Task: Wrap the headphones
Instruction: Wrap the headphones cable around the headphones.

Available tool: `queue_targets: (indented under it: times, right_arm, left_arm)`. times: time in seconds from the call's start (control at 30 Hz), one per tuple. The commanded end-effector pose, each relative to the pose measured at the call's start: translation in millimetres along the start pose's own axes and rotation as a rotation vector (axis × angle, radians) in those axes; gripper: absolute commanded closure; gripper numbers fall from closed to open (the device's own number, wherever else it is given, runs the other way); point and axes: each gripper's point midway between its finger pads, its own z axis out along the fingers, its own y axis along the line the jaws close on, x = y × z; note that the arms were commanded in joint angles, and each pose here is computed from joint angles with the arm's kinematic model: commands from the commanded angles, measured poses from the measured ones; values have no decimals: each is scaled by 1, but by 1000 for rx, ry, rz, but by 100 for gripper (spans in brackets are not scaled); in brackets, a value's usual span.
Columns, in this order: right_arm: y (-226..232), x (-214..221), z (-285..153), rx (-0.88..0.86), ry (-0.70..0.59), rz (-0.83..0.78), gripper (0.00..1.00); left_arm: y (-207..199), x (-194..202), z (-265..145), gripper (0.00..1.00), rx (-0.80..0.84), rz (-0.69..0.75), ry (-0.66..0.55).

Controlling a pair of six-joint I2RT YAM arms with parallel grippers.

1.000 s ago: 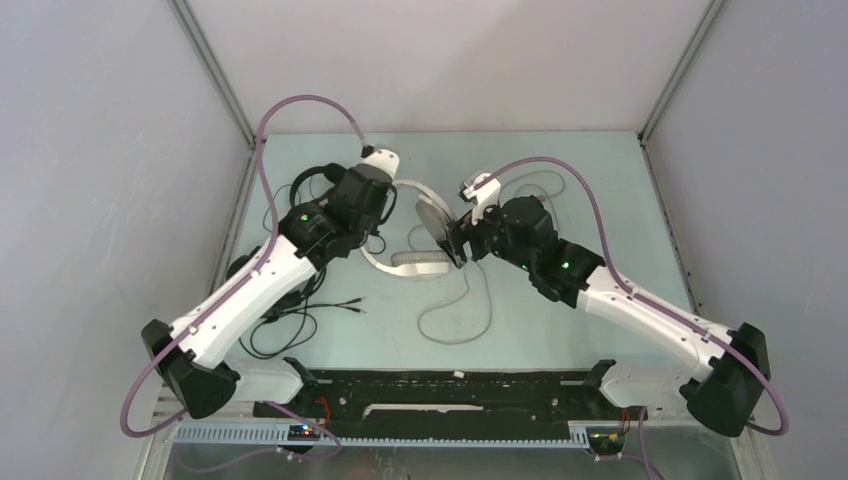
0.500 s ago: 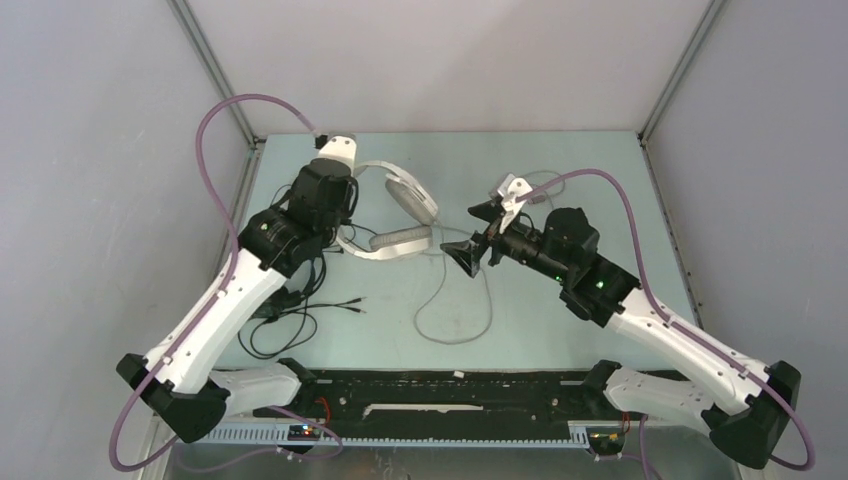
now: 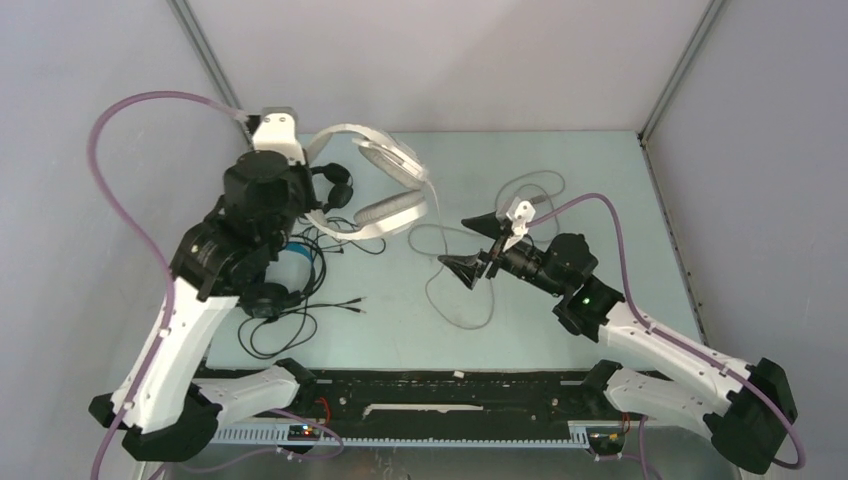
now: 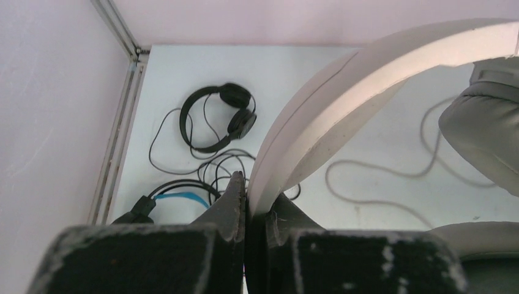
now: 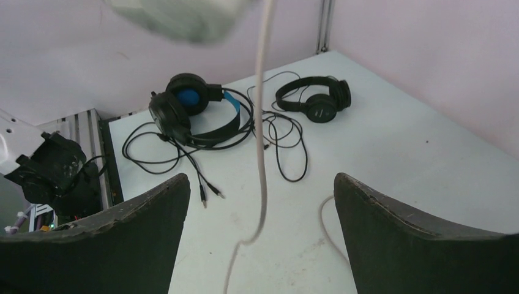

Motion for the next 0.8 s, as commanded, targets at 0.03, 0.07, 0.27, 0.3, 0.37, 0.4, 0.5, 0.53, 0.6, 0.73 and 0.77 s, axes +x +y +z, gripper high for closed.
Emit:
queue_targets:
  times: [0.03, 0.07, 0.27, 0.3, 0.37, 0.4, 0.5, 0.53, 0.6, 0.73, 0.77]
  right_arm:
    - [2, 1, 8, -28, -82, 25, 11]
    - [5, 8, 9, -45, -81, 29, 11]
    - [23, 53, 19, -129, -43, -5, 11]
    - [25, 58, 20, -135, -35, -6, 11]
    - [31, 69, 22, -152, -18, -6, 11]
    - [35, 74, 24, -160, -12, -7, 11]
    - [43, 88, 31, -169, 1, 3, 11]
    - [45, 91, 34, -173, -1, 7, 11]
    - [51, 95, 40, -181, -19, 8, 11]
    - [44, 106, 53, -133, -46, 5, 11]
    - [43, 110, 55, -130, -48, 0, 11]
  left_arm:
    - [15, -76, -37, 100, 19, -237, -221]
    - [17, -81, -40, 100, 19, -254, -238]
    - [19, -100, -54, 100, 47, -311, -287]
    - [19, -100, -54, 100, 52, -315, -288]
    - [17, -100, -54, 100, 60, -324, -286]
    - [16, -100, -53, 100, 61, -330, -286]
    - [15, -99, -52, 100, 68, -344, -288]
    - [14, -99, -52, 100, 72, -347, -290]
    - [12, -97, -51, 100, 78, -349, -286]
    - [8, -90, -48, 100, 96, -351, -272]
    - [7, -88, -48, 100, 98, -353, -269]
